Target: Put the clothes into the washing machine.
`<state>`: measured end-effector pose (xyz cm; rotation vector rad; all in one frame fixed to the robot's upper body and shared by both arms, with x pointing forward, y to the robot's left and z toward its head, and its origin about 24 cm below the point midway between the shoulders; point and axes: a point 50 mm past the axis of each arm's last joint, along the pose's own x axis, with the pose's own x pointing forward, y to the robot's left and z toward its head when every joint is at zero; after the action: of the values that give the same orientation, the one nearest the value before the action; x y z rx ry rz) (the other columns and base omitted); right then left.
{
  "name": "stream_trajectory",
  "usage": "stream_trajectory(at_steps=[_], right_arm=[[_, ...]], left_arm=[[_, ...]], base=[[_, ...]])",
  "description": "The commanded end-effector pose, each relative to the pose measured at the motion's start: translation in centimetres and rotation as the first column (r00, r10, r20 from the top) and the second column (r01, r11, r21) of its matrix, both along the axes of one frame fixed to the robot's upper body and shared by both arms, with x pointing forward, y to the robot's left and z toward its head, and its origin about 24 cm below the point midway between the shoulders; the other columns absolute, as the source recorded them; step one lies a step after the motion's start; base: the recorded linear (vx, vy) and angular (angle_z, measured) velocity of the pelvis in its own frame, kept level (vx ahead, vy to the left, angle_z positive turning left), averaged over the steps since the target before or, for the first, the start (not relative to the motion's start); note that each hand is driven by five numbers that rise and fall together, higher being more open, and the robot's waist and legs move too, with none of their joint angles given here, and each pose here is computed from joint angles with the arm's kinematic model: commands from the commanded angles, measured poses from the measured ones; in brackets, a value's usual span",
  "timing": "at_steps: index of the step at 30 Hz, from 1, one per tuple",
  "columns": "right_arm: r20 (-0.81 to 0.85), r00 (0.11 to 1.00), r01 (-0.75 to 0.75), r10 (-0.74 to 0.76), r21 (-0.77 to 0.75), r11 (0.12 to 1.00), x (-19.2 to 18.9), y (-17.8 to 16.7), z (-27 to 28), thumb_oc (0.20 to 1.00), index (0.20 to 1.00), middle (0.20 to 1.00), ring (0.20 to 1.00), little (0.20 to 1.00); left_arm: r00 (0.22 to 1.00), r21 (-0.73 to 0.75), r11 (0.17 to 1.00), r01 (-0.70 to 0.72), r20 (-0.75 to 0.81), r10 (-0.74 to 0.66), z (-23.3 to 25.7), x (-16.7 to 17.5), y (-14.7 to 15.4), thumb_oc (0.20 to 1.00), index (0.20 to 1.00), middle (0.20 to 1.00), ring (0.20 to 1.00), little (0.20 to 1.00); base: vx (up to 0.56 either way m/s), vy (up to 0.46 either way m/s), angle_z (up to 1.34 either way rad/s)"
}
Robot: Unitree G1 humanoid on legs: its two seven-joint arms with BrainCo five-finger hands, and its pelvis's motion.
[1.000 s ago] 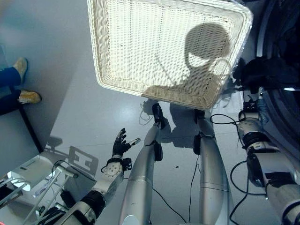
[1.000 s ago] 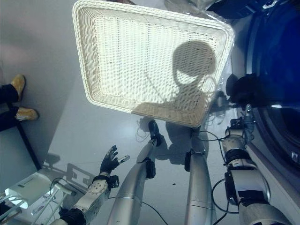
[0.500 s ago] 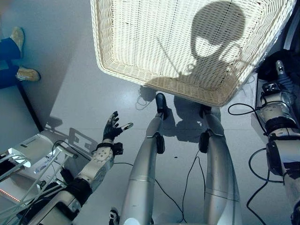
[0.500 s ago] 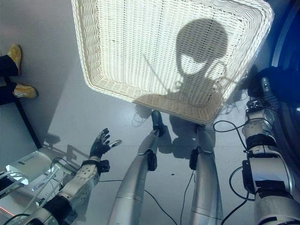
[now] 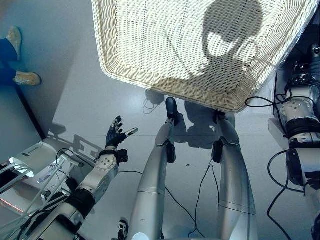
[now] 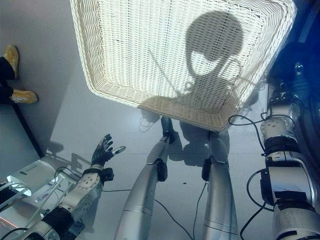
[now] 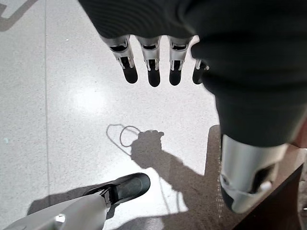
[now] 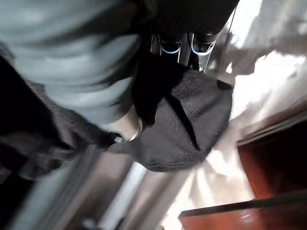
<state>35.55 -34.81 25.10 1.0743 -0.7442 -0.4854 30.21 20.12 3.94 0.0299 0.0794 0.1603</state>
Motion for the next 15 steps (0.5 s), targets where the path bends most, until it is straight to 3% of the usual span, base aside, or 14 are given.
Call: stream_trajectory(at_steps=[1, 6, 15], right_arm=[[0.172, 0.952, 0.252, -0.251, 0.018, 0.968, -4.5, -4.1, 3.7, 0.200, 0.200, 0.200, 0.200, 0.200], [0.187, 0.927, 0.327, -0.325, 0.024, 0.945, -6.1, -4.8, 4.2, 0.200, 0.200, 0.200, 0.200, 0.200], [0.207, 0.783, 0.553, -0.587, 0.203, 0.808, -12.0, -8.6, 5.1, 0.200, 0.200, 0.200, 0.200, 0.200]], left_arm=[[0.999, -0.074, 0.997, -0.017, -0.049, 0.014, -2.4, -2.4, -0.9, 1.000, 1.000, 1.000, 1.000, 1.000], [0.998, -0.079, 0.996, -0.035, -0.061, 0.030, -2.8, -2.9, -0.3, 1.000, 1.000, 1.000, 1.000, 1.000], [0.986, -0.042, 0.996, -0.083, -0.147, 0.076, -4.4, -4.2, 2.7, 1.000, 1.000, 1.000, 1.000, 1.000]], base=[[-0.06, 0.019, -0.05], [-0.05, 0.019, -0.06], [-0.03, -0.025, -0.10]])
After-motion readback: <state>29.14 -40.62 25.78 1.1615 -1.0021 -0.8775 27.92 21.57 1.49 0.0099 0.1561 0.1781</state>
